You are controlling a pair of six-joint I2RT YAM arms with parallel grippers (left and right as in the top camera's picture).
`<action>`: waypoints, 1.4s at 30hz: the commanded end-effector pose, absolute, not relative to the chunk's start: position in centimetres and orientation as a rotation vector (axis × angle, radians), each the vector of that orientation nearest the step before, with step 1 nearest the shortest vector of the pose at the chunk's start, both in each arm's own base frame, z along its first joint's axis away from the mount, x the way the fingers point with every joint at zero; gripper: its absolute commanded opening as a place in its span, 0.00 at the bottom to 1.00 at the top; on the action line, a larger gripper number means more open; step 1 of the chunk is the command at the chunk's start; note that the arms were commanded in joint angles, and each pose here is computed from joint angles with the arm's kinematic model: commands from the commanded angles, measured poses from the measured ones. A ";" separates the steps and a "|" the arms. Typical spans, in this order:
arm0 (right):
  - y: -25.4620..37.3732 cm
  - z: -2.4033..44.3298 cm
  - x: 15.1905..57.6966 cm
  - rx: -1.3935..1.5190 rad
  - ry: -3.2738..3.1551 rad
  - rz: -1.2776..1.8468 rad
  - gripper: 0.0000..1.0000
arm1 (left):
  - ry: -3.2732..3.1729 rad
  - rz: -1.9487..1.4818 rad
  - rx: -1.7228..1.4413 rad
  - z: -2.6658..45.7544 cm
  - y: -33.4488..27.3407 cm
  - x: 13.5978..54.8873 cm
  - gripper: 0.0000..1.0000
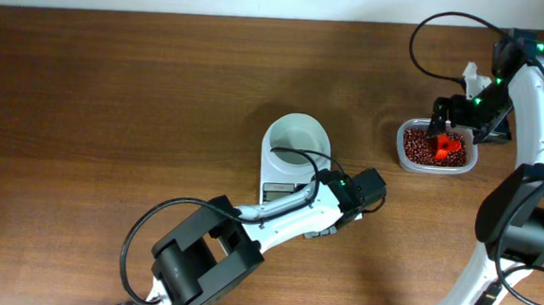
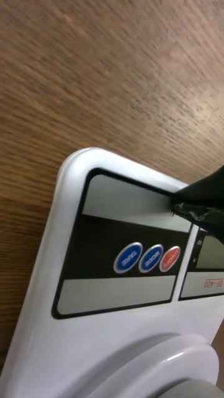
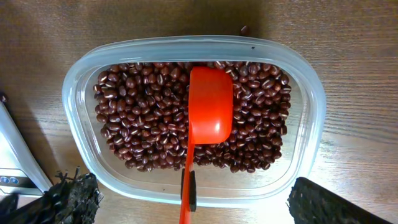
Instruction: Scoop item into bowl and weigh 50g on scale
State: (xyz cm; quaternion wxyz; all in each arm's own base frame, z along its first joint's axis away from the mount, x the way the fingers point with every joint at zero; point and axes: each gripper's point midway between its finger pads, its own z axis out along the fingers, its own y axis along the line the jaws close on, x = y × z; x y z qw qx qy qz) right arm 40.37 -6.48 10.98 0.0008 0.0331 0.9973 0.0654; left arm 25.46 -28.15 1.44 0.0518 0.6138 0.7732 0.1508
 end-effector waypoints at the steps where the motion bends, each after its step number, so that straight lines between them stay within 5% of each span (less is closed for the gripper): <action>1: -6.8 11.4 40.7 0.116 3.117 0.192 0.99 | 2.351 0.373 1.870 3.1 -27.9 24.9 0.00; 8: -6.8 11.4 40.7 0.116 3.117 0.192 0.99 | 2.296 0.469 1.675 4.3 -27.5 29.9 0.00; 16: -6.8 11.4 40.7 0.117 3.117 0.192 0.99 | 2.338 0.509 1.728 -0.5 -27.5 30.0 0.00; 35: -6.8 11.4 40.7 0.117 3.117 0.192 0.99 | 2.336 0.266 2.162 -3.5 -27.4 22.6 0.00; 39: -6.8 11.4 40.7 0.116 3.117 0.192 0.99 | 2.310 0.146 2.142 -1.0 -28.5 22.0 0.00; 42: -6.8 11.4 40.7 0.116 3.117 0.192 0.99 | 2.243 0.056 1.916 6.1 -30.9 23.7 0.00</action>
